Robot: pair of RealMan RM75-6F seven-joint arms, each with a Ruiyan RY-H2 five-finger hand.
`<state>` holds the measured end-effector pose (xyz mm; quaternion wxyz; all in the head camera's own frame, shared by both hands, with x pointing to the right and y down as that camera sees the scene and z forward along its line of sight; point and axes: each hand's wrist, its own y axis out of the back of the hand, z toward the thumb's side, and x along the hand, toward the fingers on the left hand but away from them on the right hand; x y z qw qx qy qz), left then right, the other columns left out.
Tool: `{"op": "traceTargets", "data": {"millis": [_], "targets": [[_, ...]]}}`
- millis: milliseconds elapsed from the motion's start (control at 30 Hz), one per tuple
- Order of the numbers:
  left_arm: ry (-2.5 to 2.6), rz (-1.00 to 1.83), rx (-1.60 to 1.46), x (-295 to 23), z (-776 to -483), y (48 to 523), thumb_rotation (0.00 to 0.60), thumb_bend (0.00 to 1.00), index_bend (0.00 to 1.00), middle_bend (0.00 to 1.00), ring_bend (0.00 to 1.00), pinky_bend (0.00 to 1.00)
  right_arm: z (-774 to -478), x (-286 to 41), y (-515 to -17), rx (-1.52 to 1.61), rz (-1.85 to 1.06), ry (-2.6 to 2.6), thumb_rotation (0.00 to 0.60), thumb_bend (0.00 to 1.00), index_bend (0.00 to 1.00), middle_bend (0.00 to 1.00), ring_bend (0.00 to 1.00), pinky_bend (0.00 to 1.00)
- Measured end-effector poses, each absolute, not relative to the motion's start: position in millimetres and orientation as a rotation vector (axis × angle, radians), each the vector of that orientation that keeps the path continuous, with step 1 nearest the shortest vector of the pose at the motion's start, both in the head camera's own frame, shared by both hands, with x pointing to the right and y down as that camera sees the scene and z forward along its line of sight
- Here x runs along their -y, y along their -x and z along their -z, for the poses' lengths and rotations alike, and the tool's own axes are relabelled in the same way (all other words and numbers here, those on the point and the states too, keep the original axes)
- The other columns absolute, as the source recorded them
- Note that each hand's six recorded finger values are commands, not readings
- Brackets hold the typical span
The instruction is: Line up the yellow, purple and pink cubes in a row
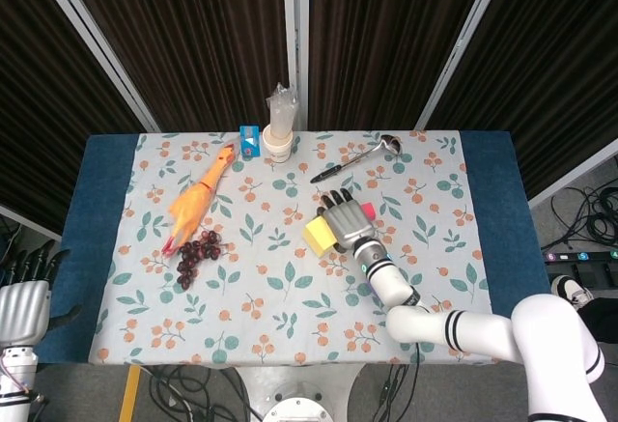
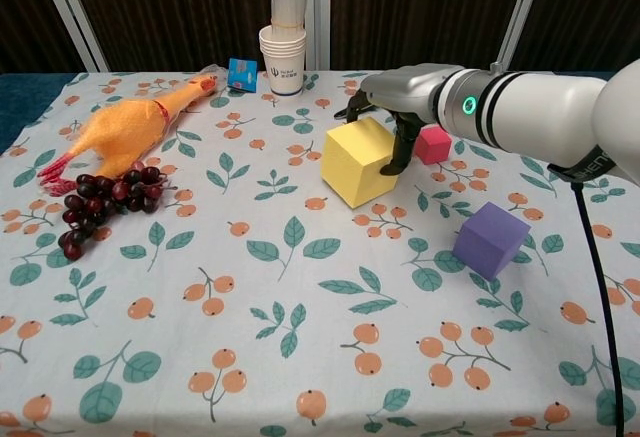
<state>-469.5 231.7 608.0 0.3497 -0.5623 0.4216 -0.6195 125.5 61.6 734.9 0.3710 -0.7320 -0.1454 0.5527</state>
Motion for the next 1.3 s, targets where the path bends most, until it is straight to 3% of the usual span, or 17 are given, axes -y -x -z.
{"op": "traceTargets", "data": {"millis": [300, 667, 1300], "targets": [[1.457, 1.601, -1.089, -231, -608, 468, 0.6, 0.12, 0.22, 0.15, 0.12, 0.08, -727, -55, -147, 0.386, -1.457, 1.909, 0.6, 0.14, 0.11, 0.05, 0.0, 0.0], [1.447, 1.612, -1.086, -231, -606, 469, 0.6, 0.12, 0.22, 0.15, 0.12, 0.08, -736, -50, -153, 0.329, -1.491, 1.979, 0.6, 0.17, 0.1, 0.0, 0.0, 0.0], [1.447, 1.62, -1.084, -232, -607, 469, 0.6, 0.12, 0.22, 0.15, 0.12, 0.08, -742, -39, -161, 0.308, -1.522, 2.106, 0.6, 0.18, 0.1, 0.0, 0.0, 0.0]]}}
